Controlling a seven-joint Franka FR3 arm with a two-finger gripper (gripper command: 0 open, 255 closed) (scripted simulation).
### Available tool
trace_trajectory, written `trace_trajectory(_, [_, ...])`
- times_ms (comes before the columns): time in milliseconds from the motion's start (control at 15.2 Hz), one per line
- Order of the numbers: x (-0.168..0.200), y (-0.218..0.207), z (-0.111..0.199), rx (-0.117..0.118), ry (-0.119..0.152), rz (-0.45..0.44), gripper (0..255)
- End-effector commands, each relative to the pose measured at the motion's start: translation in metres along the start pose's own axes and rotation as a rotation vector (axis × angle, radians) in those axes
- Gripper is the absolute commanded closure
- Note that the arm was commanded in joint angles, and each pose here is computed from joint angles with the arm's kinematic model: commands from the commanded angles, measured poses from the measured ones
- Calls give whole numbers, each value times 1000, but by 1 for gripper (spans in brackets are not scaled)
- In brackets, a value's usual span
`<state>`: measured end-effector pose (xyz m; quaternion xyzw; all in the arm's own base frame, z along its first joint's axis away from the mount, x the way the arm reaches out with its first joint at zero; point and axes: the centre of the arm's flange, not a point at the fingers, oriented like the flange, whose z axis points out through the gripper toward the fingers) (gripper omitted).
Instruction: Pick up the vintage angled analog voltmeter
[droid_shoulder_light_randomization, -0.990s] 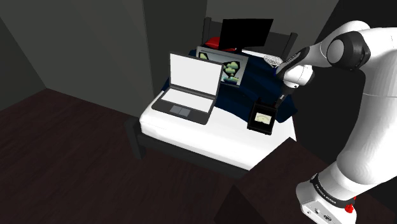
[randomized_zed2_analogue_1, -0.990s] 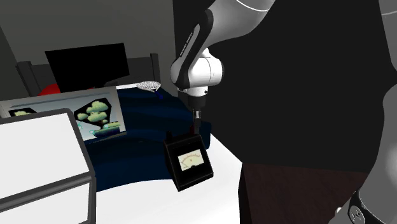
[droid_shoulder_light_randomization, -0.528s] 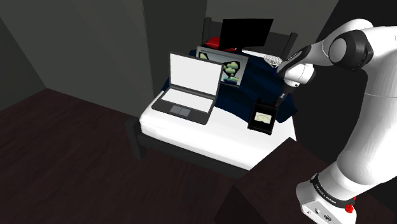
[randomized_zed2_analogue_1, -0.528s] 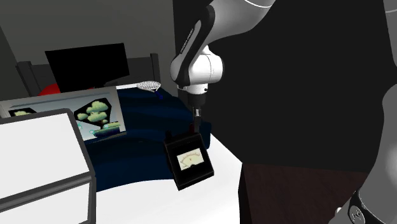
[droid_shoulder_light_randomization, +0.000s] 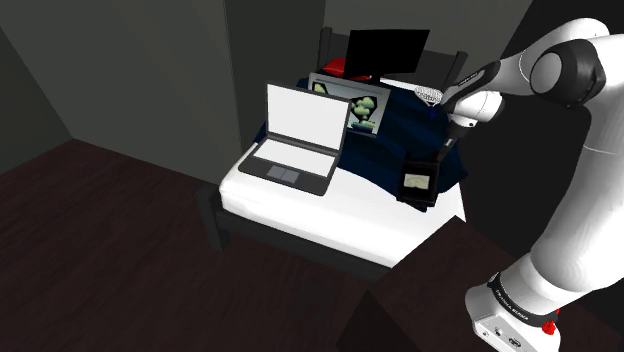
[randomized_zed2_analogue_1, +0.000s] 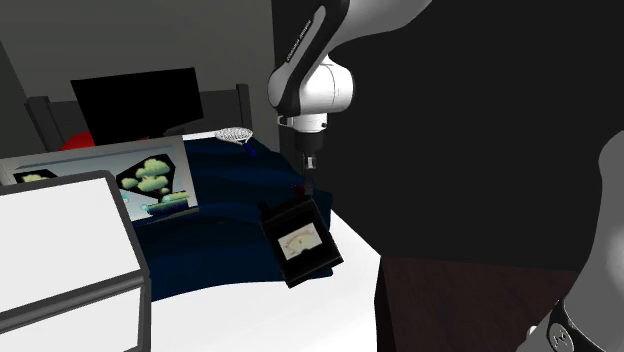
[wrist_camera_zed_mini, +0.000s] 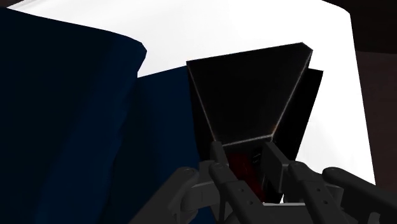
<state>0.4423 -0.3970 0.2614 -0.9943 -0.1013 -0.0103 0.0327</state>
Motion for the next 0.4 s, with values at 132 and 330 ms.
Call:
trace_trajectory(132, [0, -1, -24, -2, 2, 0, 255])
trace_trajectory(330, [1, -1, -30, -2, 2, 0, 255])
